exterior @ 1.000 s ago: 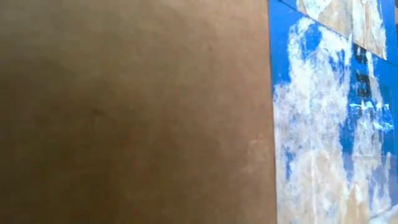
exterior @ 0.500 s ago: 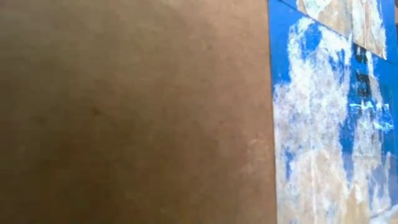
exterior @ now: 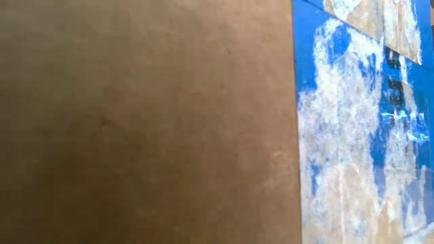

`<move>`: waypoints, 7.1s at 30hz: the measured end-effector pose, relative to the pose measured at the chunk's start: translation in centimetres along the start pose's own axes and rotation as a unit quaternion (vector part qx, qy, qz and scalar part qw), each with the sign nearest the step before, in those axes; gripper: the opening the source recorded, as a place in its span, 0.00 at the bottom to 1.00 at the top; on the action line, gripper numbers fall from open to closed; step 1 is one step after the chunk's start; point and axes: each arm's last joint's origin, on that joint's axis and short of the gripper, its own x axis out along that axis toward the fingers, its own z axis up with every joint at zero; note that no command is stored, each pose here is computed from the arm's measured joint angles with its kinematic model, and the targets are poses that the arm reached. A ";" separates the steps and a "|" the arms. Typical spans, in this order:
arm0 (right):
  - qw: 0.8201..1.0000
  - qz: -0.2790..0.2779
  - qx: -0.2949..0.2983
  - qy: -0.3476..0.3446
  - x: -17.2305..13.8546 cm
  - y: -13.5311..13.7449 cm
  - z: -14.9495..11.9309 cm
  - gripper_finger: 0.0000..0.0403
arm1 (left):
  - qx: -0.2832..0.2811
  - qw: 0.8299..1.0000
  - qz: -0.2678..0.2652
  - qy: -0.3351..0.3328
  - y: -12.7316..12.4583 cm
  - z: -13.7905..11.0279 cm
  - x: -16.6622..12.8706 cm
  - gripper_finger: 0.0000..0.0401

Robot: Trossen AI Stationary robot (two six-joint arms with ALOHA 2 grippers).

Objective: Unpack boxes
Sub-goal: Put the white box into the white zip bag

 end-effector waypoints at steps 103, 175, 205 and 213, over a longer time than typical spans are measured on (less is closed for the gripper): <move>0.956 -0.292 -0.029 0.002 -28.9 -4.0 -4.3 0.06 | -0.143 0.913 -0.113 0.365 -7.3 -4.0 -5.2 0.51; 0.956 -0.175 0.070 -0.226 -19.9 -1.0 4.3 0.06 | -0.011 0.932 0.213 0.293 1.3 -8.5 10.6 0.48; 0.940 -0.106 0.081 -0.314 -12.2 -1.3 3.5 0.06 | 0.060 0.965 0.054 0.251 5.4 2.0 6.5 0.00; 0.912 -0.094 0.180 -0.357 -8.7 -3.2 1.9 0.06 | 0.085 0.963 0.032 0.252 5.3 2.0 6.5 0.00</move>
